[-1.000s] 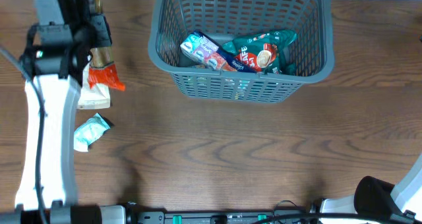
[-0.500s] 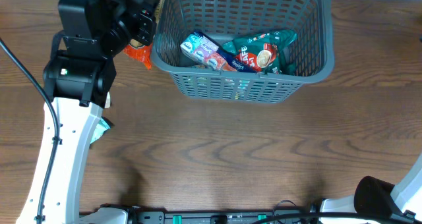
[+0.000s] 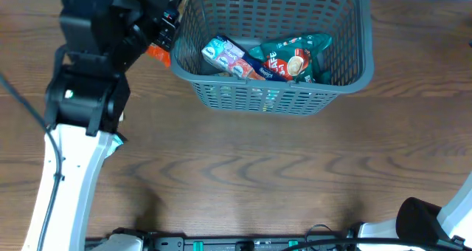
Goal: Pack container
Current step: 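Lift the spaghetti pack with the left gripper over the basket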
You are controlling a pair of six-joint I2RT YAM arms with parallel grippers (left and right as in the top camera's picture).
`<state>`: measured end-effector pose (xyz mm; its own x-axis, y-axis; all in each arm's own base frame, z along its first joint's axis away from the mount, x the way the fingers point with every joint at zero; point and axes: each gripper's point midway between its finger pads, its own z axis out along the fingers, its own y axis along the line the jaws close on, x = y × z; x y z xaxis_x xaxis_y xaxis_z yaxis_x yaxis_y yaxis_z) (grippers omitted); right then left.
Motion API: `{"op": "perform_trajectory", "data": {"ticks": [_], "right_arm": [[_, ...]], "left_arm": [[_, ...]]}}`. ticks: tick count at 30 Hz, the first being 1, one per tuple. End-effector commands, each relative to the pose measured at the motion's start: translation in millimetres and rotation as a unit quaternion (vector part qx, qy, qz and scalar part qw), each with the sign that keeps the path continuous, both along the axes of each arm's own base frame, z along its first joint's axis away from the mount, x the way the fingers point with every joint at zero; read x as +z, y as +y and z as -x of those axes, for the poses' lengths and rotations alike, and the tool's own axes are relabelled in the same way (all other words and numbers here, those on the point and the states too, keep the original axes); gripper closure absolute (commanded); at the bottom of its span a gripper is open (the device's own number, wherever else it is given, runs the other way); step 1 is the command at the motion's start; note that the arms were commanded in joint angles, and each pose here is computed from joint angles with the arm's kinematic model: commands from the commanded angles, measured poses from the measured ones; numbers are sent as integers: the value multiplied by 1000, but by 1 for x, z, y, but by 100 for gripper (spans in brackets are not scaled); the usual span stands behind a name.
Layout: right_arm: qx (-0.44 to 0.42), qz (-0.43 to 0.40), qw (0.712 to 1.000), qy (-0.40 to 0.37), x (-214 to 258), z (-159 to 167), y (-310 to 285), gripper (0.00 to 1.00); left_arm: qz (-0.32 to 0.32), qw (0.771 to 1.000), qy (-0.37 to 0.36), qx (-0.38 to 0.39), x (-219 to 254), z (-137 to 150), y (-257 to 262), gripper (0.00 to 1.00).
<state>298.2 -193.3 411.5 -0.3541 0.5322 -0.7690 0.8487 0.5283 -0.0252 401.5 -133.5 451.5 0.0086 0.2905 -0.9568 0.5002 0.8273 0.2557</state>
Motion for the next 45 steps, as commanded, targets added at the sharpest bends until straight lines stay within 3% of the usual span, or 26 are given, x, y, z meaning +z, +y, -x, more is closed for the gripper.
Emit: {"op": "perform_trajectory", "data": {"ticks": [1, 5, 12, 19, 26, 36, 45], "right_arm": [[-4, 8, 1000, 0, 4, 3, -2, 1], [-4, 8, 1000, 0, 4, 3, -2, 1], [-4, 8, 1000, 0, 4, 3, -2, 1], [-4, 8, 1000, 0, 4, 3, -2, 1], [-4, 8, 1000, 0, 4, 3, -2, 1], [-4, 8, 1000, 0, 4, 3, -2, 1], [-3, 8, 1000, 0, 4, 3, -2, 1]], "left_arm": [[12, 995, -92, -27, 63, 42, -1, 94], [14, 994, -91, -63, 62, 46, -12, 94], [-4, 975, -98, -198, 43, 47, -56, 94], [-28, 972, -61, -227, -3, 14, -86, 94], [-36, 967, 32, -249, -75, -15, -112, 94], [-54, 946, 138, -287, -160, -20, -152, 94], [-61, 942, 151, -294, -172, -17, -164, 94]]}}
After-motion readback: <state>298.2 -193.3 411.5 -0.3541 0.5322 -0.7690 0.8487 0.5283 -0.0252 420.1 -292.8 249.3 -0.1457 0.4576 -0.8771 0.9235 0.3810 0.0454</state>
